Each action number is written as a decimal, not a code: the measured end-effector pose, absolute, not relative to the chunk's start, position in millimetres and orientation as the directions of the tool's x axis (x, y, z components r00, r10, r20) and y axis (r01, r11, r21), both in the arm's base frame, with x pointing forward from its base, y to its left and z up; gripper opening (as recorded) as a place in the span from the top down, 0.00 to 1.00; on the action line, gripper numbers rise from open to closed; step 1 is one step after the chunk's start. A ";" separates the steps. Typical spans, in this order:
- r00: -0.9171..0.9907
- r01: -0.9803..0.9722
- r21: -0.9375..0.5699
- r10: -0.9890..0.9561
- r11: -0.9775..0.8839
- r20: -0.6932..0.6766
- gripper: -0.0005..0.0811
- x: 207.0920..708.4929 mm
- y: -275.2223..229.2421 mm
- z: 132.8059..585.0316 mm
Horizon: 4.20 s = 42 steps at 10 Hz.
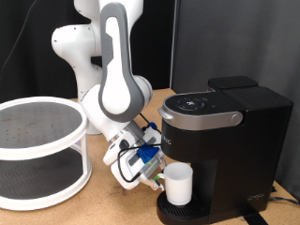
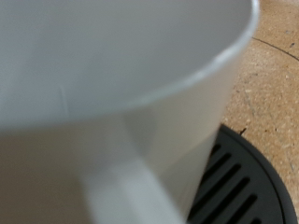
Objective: Make a cup of coffee with the keurig machine
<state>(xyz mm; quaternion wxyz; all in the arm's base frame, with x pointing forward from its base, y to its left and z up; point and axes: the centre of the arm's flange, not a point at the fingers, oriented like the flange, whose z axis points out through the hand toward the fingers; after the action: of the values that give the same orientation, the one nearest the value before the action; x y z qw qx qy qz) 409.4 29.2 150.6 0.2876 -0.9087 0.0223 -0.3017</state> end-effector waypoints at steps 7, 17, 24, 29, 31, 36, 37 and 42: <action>0.823 0.103 -0.547 -0.238 -0.831 0.516 0.01 397.1 -2.8 168.5; 0.821 0.112 -0.623 -0.281 -0.774 0.497 0.01 400.4 -9.5 229.7; 0.823 0.115 -0.657 -0.299 -0.745 0.482 0.01 400.6 -11.1 277.0; 0.864 0.124 -0.760 -0.307 -0.638 0.400 0.01 402.3 -16.7 348.2; 0.869 0.120 -0.771 -0.309 -0.625 0.386 0.01 397.2 -19.0 355.2; 0.857 0.122 -0.787 -0.336 -0.605 0.391 0.01 398.5 -22.4 390.3; 0.864 0.120 -0.801 -0.337 -0.587 0.376 0.01 396.5 -22.9 404.3; 0.888 0.130 -0.845 -0.319 -0.518 0.332 0.01 380.2 -34.8 469.4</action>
<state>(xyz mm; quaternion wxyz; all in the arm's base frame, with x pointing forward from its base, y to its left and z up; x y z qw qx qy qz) 380.2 -34.8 469.4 0.4877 -0.8402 0.0561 -0.2303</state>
